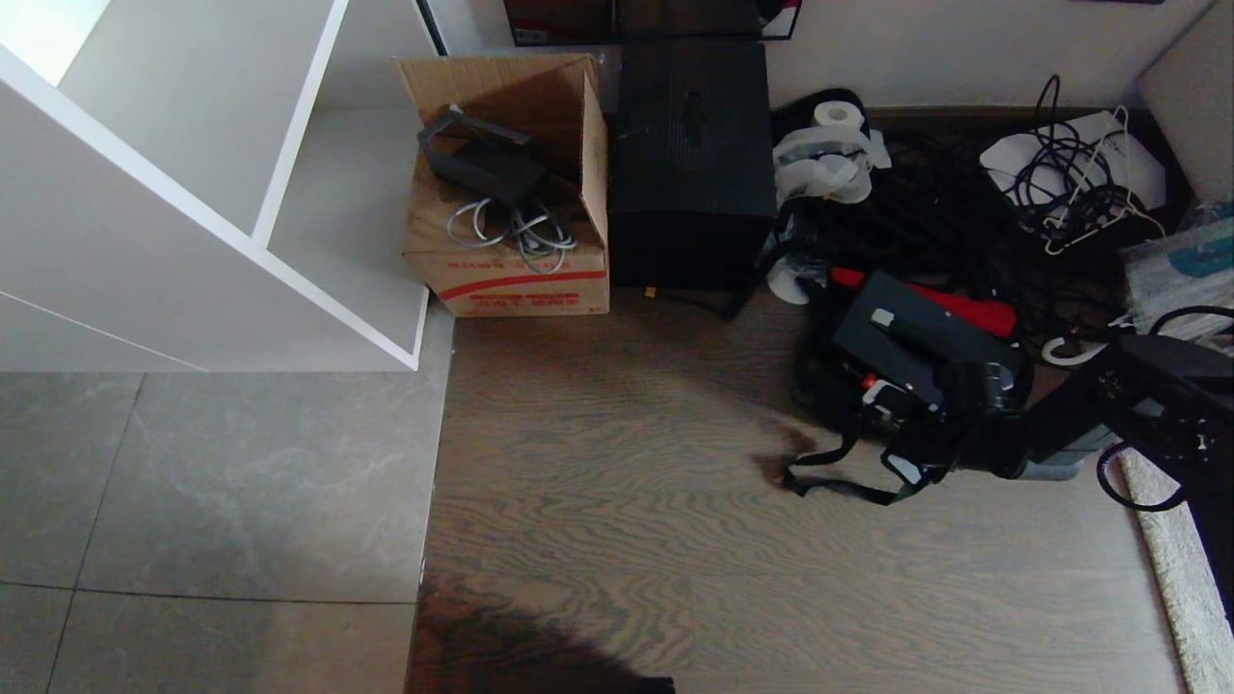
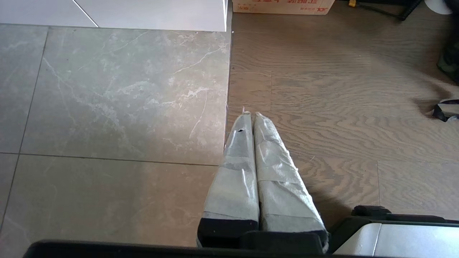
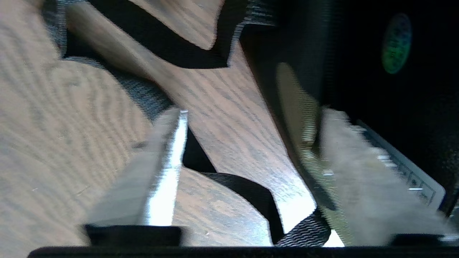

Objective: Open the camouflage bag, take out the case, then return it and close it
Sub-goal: Close the top of the storage box

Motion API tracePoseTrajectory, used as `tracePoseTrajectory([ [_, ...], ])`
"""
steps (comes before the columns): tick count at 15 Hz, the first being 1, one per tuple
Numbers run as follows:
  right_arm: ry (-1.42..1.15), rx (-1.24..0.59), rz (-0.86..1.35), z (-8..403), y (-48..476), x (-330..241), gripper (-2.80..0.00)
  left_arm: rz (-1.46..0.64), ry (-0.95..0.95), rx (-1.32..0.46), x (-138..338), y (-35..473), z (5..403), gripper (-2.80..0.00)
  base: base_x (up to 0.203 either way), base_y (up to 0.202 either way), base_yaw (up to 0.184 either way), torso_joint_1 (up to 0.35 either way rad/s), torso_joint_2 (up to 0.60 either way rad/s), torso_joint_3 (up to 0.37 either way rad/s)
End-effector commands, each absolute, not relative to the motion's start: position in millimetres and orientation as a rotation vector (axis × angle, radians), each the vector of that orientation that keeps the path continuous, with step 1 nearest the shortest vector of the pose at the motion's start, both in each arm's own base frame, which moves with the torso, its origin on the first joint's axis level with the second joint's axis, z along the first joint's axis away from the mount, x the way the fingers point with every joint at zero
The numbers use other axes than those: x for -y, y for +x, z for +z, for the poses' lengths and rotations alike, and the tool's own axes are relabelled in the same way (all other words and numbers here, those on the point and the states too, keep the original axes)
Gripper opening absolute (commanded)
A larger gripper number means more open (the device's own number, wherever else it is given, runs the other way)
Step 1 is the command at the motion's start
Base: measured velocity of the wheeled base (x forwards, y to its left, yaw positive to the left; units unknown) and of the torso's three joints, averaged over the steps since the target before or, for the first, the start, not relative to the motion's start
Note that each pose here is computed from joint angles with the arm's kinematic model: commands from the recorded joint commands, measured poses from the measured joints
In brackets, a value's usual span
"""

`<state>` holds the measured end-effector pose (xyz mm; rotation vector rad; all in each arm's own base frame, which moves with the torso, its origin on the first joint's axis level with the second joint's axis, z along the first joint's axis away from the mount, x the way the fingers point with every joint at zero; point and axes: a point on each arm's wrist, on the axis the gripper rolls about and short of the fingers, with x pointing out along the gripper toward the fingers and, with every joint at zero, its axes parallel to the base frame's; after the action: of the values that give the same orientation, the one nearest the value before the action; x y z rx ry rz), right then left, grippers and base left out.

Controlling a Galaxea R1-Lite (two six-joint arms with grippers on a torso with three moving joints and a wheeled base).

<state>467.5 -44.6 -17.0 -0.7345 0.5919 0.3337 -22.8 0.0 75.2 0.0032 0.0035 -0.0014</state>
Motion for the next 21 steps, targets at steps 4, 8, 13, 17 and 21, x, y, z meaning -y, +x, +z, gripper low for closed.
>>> tracePoseTrajectory([
  [4,-0.739,-0.589,0.333,-23,470,44,-2.80,-0.002,0.003,-0.003,0,-23,75,-2.80,0.000,0.000,0.000,0.000,0.00,0.000],
  [8,-0.736,-0.597,0.342,-22,467,42,-2.80,-0.002,0.003,-0.003,0,-23,75,-2.80,0.000,0.000,0.000,0.000,0.00,0.000],
  [13,-0.645,-0.668,0.399,-12,439,11,-2.80,0.000,0.003,-0.003,0,-23,75,-2.80,0.000,0.000,0.000,0.000,0.00,0.000],
  [17,-0.561,-0.709,0.433,22,412,-17,-2.80,-0.002,0.003,-0.003,0,-23,75,-2.80,0.000,0.000,0.000,0.000,0.00,0.000],
  [21,-0.553,-0.691,0.431,44,407,-22,-2.80,-0.002,0.003,-0.003,0,-23,75,-2.80,0.000,0.000,0.000,0.000,0.00,0.000],
])
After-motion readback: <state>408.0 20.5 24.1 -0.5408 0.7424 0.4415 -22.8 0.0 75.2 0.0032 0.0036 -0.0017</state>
